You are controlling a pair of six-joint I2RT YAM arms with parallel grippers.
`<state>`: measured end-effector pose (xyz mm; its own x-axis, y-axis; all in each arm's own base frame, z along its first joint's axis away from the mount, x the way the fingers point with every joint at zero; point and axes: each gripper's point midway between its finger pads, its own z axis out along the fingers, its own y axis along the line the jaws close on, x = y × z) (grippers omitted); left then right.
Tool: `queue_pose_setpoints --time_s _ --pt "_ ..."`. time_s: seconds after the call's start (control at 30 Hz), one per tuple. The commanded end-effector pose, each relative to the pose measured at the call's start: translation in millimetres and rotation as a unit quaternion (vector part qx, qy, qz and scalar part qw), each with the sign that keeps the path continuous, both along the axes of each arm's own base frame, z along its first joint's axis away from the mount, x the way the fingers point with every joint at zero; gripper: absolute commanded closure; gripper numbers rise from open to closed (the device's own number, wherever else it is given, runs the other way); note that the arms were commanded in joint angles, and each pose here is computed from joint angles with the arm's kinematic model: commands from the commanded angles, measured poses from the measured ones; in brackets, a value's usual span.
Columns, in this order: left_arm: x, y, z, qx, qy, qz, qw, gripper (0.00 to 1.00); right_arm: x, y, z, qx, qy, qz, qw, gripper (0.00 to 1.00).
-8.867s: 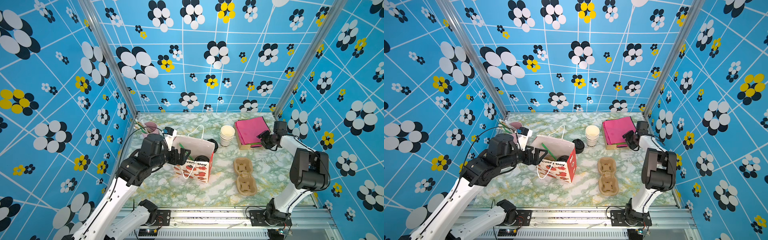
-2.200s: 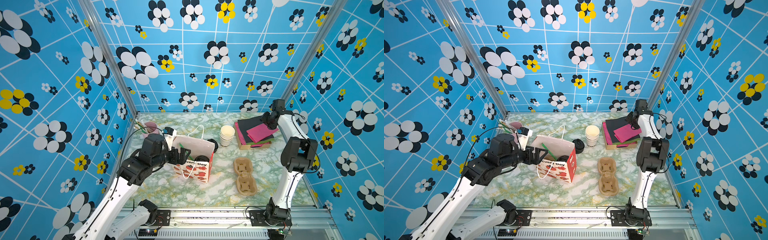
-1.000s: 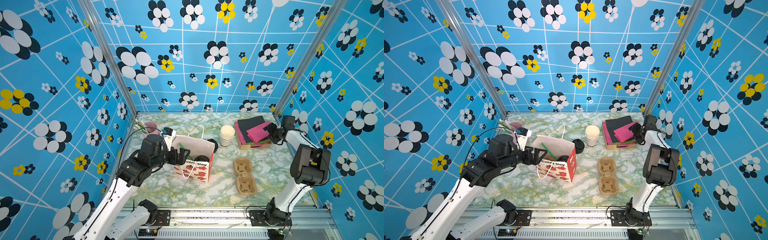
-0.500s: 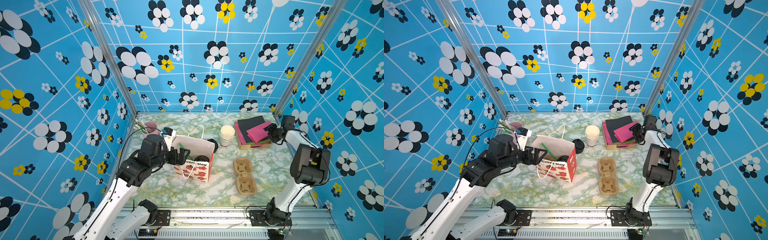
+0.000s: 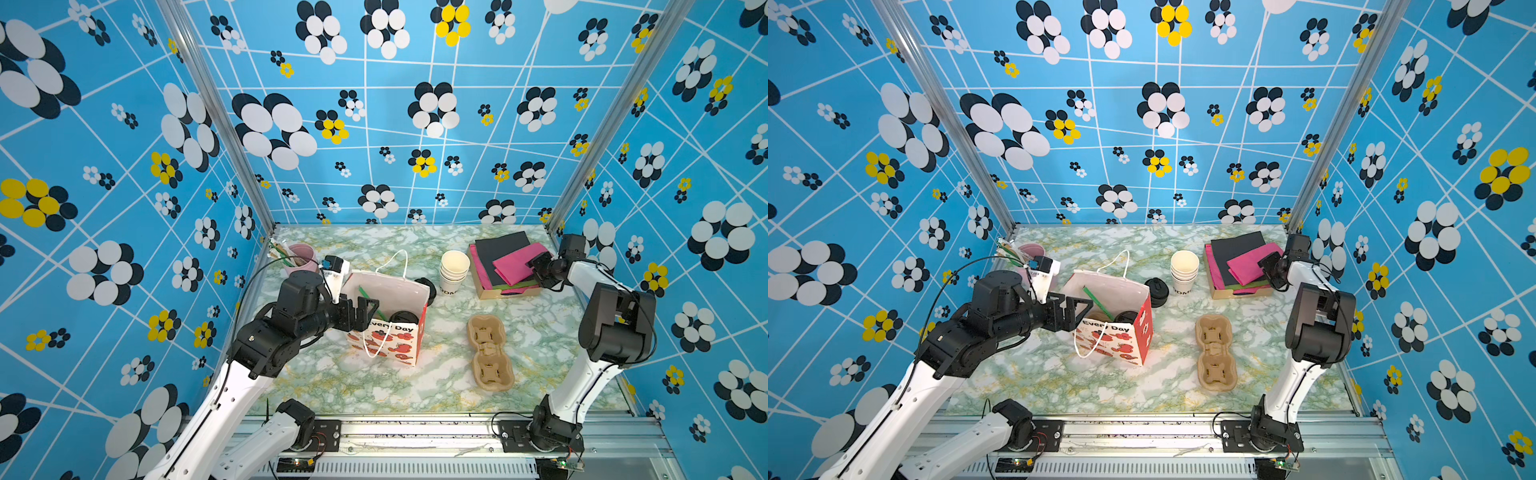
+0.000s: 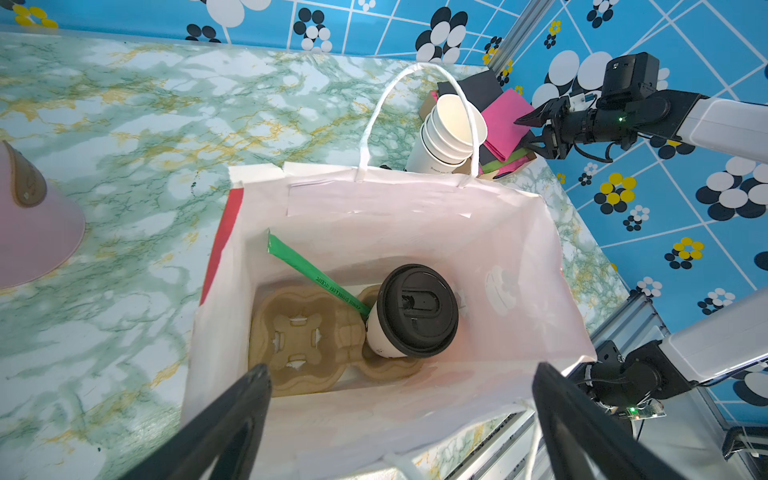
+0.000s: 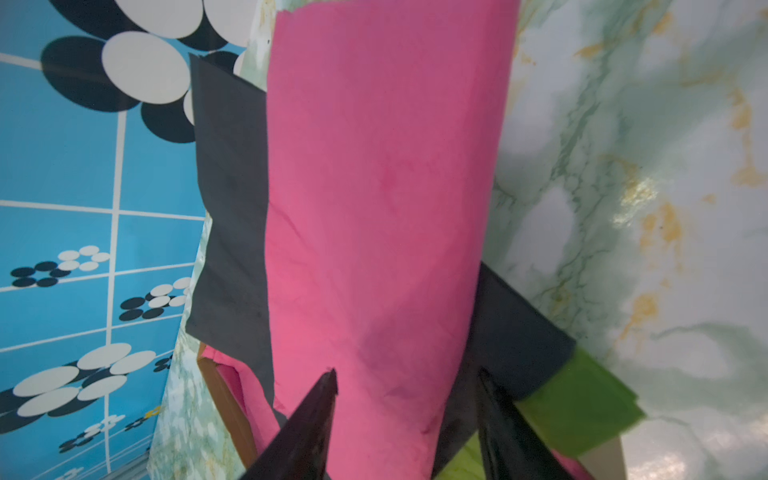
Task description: Pack the takeout coffee
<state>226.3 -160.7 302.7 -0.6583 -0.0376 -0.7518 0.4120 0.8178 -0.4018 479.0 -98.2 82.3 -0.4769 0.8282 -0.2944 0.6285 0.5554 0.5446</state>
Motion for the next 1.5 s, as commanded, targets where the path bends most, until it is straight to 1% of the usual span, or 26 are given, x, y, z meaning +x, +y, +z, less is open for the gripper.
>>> queue_pose_setpoints --time_s 0.0,0.4,0.57,0.73,0.8,0.87,0.9,1.03,1.2,1.33,1.47 --pt "1 4 -3 0.002 0.001 0.008 1.0 0.01 7 -4 2 0.003 -0.008 -0.002 1.0 0.49" --pt "3 3 -4 0.002 0.003 0.008 1.0 0.01 17 -4 3 0.01 -0.018 -0.004 1.0 0.7" --pt "3 3 -4 0.002 0.004 0.009 1.0 0.01 21 -5 3 0.01 -0.022 -0.003 1.0 0.82" --pt "3 3 -4 0.001 0.003 0.009 1.0 0.01 24 -5 15 0.007 -0.039 -0.001 0.999 0.93" --pt "3 3 -3 0.001 0.002 0.008 1.0 0.01 25 -4 24 0.005 -0.051 0.002 0.999 0.95" --pt "3 3 -3 0.0 0.002 0.008 1.0 0.01 26 -4 36 0.001 -0.066 0.004 0.998 0.97" --pt "2 3 -2 -0.001 0.001 0.008 1.0 0.01 27 -4 44 -0.003 -0.076 0.006 0.997 1.0" --pt "1 3 0 -0.004 -0.001 0.008 1.0 0.01 27 -3 79 -0.017 -0.115 0.014 0.993 1.0" --pt "-1 3 3 -0.01 -0.005 0.008 1.0 0.01 24 4 130 -0.029 -0.174 0.029 0.984 1.0" --pt "-3 2 9 -0.022 -0.012 0.003 1.0 0.01 16 15 179 -0.039 -0.228 0.048 0.972 1.0" --pt "-6 -1 16 -0.036 -0.023 -0.006 0.999 0.01 3 40 229 -0.057 -0.28 0.084 0.955 1.0"
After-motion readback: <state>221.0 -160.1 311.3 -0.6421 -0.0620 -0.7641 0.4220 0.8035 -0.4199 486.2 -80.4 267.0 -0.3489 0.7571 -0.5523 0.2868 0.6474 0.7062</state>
